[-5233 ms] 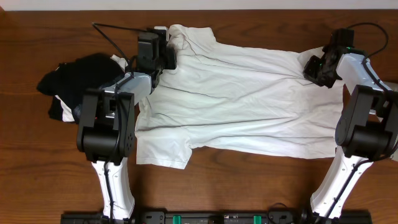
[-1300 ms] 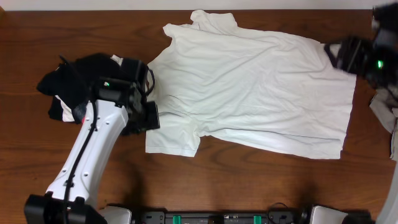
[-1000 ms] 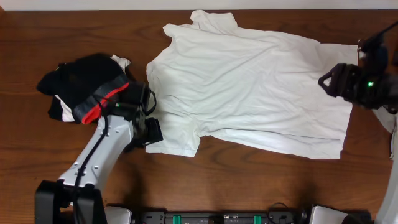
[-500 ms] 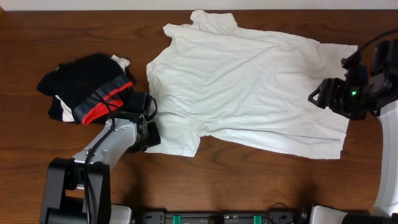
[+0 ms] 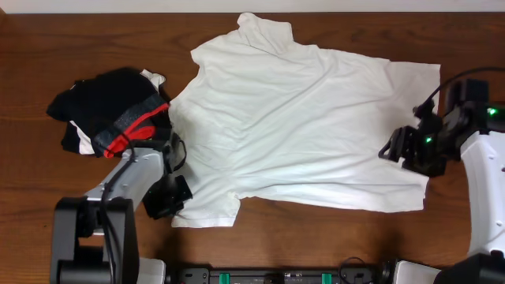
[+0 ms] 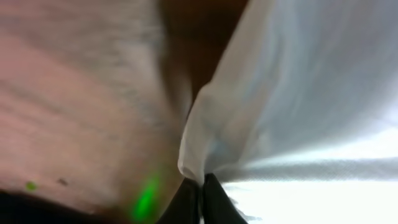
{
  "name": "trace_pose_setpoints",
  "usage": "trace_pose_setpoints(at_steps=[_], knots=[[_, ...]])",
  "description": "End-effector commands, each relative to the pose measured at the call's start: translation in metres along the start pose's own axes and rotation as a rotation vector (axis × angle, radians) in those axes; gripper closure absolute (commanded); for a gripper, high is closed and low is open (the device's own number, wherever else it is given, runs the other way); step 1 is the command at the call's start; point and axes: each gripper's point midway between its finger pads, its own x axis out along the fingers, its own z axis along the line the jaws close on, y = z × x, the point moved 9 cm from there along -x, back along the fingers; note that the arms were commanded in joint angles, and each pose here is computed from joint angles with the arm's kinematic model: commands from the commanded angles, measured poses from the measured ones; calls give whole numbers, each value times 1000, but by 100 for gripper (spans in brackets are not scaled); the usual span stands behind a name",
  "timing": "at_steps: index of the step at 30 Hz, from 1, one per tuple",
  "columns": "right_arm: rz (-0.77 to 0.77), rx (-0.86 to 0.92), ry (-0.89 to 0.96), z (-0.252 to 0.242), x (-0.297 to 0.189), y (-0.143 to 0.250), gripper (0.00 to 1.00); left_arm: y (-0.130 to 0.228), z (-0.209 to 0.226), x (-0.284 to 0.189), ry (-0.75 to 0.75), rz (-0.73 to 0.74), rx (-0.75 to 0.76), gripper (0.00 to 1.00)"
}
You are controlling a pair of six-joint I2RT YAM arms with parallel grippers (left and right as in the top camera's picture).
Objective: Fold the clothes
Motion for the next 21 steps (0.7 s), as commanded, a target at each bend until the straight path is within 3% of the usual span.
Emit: trace_pose_setpoints(at_steps=[1, 6, 17, 21], knots=[[43, 67, 51, -8, 20, 8, 41, 1, 7, -5, 25, -14, -34, 94], [62, 139, 158, -27, 45, 16, 42, 1, 7, -7, 33, -28, -35, 92], [193, 173, 197, -33, 50, 39, 37, 0, 7, -7, 35, -32, -35, 90], [222, 236, 211, -37, 58, 46, 41, 0, 6, -8, 37, -35, -35, 89]])
